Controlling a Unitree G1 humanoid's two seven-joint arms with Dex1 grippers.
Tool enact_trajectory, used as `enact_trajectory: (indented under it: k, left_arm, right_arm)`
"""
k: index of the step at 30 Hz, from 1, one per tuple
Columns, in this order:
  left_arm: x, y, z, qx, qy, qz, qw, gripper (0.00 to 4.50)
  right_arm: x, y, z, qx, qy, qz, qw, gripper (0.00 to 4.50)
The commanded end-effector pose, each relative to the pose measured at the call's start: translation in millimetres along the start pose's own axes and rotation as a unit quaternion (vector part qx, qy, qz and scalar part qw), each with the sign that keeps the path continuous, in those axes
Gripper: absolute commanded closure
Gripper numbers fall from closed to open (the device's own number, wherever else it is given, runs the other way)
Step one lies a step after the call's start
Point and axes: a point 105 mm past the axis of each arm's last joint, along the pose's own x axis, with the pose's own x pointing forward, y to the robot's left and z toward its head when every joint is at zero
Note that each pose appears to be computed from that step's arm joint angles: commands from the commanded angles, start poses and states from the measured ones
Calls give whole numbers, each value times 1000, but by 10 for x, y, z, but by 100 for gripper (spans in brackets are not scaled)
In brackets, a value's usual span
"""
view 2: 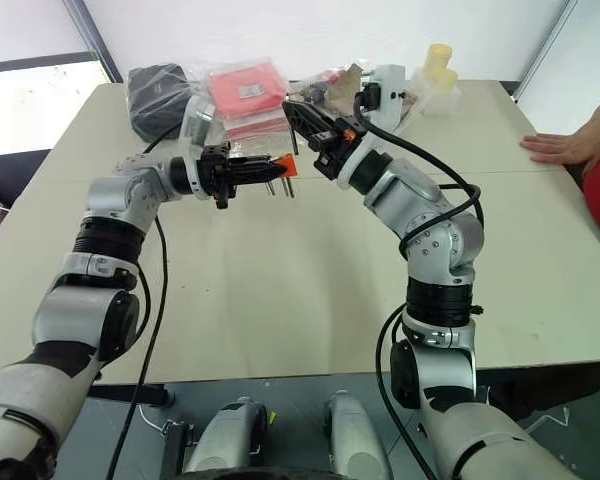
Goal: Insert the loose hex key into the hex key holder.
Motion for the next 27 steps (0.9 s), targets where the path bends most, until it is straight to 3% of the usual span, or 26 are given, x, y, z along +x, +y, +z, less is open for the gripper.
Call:
enact_trajectory:
  k: [1, 27]
  left_arm:
    - [60, -84, 224, 32, -19, -22, 999, 450]
    - [108, -121, 67, 51, 16, -27, 998, 450]
  right_arm:
    - [-4, 90, 109, -12, -25, 15, 1000, 442]
    - [32, 137, 133, -18, -30, 20, 999, 442]
